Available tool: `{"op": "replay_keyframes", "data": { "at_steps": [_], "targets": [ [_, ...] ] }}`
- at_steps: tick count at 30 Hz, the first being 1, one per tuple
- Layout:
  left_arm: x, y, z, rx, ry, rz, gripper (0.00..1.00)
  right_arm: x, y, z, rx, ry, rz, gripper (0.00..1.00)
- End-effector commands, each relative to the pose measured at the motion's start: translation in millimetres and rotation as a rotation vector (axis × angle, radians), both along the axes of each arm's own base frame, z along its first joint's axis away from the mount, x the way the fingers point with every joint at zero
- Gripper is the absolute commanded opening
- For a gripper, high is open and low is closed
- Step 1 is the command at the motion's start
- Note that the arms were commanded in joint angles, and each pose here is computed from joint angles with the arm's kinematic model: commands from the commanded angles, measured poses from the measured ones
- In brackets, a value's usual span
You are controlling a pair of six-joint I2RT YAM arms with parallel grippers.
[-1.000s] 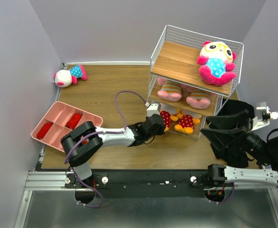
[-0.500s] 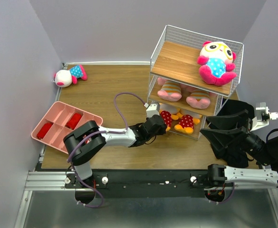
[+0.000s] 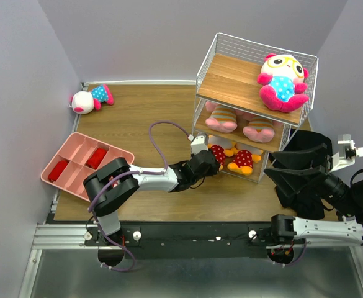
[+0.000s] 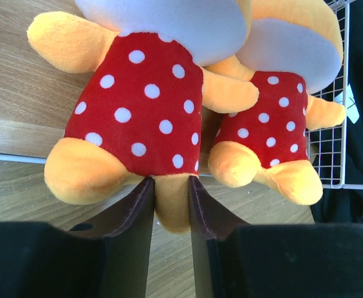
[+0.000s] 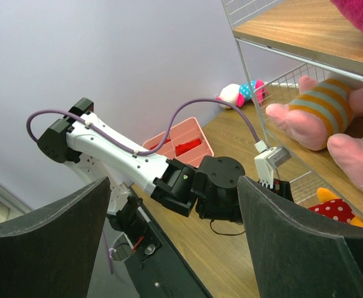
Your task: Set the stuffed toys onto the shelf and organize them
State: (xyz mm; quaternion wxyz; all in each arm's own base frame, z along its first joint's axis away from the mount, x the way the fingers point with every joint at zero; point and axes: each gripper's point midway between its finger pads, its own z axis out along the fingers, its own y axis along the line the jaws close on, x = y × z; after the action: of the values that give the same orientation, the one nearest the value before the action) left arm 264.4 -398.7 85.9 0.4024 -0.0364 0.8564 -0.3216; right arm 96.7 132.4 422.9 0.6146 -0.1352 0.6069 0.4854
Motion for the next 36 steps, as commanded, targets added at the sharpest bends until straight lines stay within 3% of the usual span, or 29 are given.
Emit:
{"op": "replay_keyframes", "data": {
  "at_steps": [1,15,22,32,36],
  "targets": [
    [17.9,0.5,13.7,-0.022,-0.047,0.084,0.38,2.3,-7.5,-7.9,-0.013,0.004,-0.02,0.9],
    [22.8,1.5,19.1,-0.015,-0.061,0.111,0.4,0.8,-9.3,-7.9,-0.001,0.007,-0.012,0.9],
    [23.9,3.0,20.9,-0.011,-0.071,0.123,0.5,0.4,-9.4,-8.0,0.0,0.01,-0.01,0.9],
    [14.9,7.5,26.0,0.018,-0.092,0.126,0.57,0.4,-9.9,-5.3,0.003,0.014,-0.01,0.9],
    [5.2,17.0,26.6,0.079,-0.102,0.152,0.63,1.3,-8.3,-5.7,-0.001,0.018,-0.014,0.9]
  ]
}}
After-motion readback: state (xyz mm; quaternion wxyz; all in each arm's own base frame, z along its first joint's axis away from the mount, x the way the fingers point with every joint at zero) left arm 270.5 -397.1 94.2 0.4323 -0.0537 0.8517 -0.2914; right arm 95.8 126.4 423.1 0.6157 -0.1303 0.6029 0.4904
